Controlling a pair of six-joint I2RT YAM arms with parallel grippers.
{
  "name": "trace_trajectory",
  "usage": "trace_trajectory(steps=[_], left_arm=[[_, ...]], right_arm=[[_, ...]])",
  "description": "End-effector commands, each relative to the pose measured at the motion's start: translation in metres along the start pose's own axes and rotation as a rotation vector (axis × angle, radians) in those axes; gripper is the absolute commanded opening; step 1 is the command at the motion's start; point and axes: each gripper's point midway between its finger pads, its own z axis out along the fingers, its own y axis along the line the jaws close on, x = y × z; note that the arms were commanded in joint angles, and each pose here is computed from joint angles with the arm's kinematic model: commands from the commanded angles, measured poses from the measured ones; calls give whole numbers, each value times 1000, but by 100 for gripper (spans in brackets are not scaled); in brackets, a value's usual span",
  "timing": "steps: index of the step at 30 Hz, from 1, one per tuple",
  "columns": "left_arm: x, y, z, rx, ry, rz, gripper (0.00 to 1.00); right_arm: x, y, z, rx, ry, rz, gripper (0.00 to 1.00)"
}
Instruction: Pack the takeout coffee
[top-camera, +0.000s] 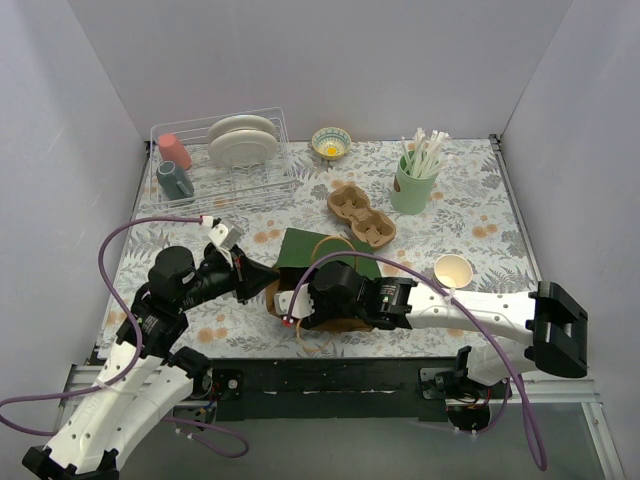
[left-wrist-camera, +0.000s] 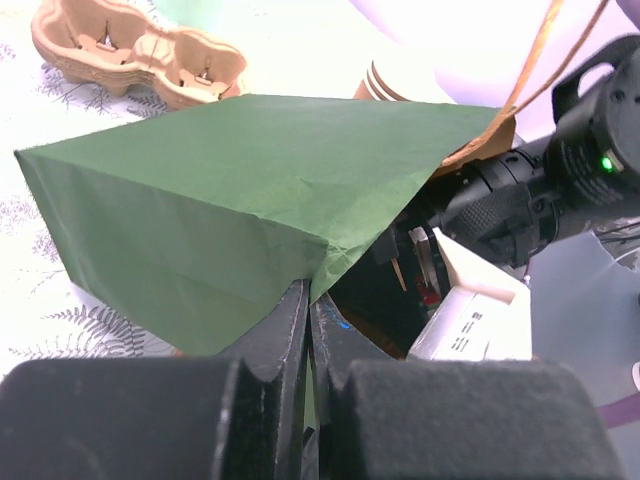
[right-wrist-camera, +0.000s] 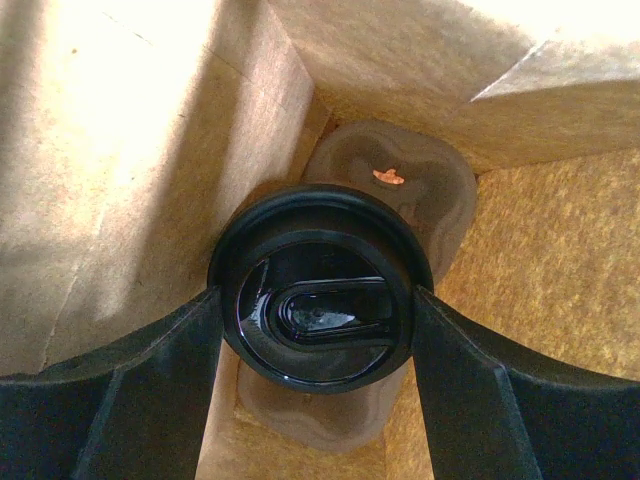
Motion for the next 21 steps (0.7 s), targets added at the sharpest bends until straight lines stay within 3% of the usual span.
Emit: trace_trajectory(steps=[1, 10, 21], left_arm=[[-8, -1, 1, -2, -22, -9, 0], [-9, 4, 1, -29, -27, -11, 0], [-7, -3, -5, 8, -32, 71, 0]], right_arm=[[2, -18, 1, 107, 24, 16, 44], [-21, -25, -22, 78, -82, 21, 43], [10, -8, -50, 47, -9, 7, 43]])
